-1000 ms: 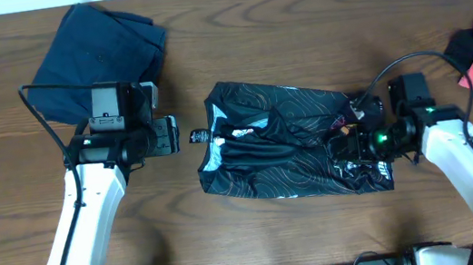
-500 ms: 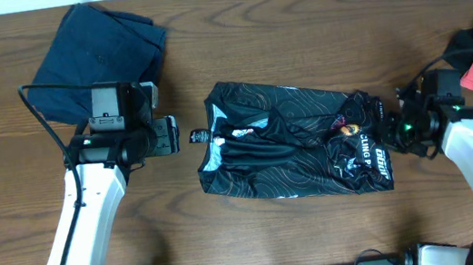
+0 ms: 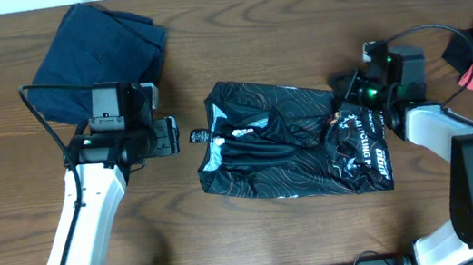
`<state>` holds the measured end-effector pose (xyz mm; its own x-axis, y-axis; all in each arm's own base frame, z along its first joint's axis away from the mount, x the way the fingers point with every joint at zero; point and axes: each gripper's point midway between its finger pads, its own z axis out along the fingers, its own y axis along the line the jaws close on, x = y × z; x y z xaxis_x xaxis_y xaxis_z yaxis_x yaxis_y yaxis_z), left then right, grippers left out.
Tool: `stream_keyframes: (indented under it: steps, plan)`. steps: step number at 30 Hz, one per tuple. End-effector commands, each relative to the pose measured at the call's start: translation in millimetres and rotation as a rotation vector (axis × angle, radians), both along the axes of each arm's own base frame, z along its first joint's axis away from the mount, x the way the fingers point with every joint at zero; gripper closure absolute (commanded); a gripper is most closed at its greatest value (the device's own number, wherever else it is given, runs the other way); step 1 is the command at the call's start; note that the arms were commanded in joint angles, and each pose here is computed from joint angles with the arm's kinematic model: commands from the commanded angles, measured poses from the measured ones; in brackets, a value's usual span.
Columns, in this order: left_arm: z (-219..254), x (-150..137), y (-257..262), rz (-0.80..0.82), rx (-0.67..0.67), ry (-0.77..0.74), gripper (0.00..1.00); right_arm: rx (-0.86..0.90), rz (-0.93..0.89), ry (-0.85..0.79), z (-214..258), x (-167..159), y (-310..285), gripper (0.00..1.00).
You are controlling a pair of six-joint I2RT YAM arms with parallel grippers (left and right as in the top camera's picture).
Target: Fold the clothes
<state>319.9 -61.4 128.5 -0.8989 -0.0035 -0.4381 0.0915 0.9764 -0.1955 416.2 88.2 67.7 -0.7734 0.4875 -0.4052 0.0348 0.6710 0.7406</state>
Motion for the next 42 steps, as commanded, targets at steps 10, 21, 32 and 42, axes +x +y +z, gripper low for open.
stream_keyframes:
  steps: [10, 21, 32, 42]
  plan:
    - [-0.7, 1.7, 2.5, 0.012, 0.006, 0.001, 0.32, -0.101, -0.065, 0.217, 3.7, -60.2, -58.6, 0.99]
    - [0.5, 4.0, 2.3, 0.012, 0.005, -0.010, 0.32, -0.205, -0.064, 0.381, -56.0, -83.8, -36.4, 0.99]
    - [-0.1, 3.0, 2.4, 0.012, 0.005, -0.005, 0.32, -0.053, 0.026, 0.030, -12.1, -15.0, 12.1, 0.99]
    - [1.4, 5.9, 2.1, 0.012, 0.004, -0.019, 0.33, -0.215, 0.181, 0.349, -4.4, -122.0, -18.4, 0.75]
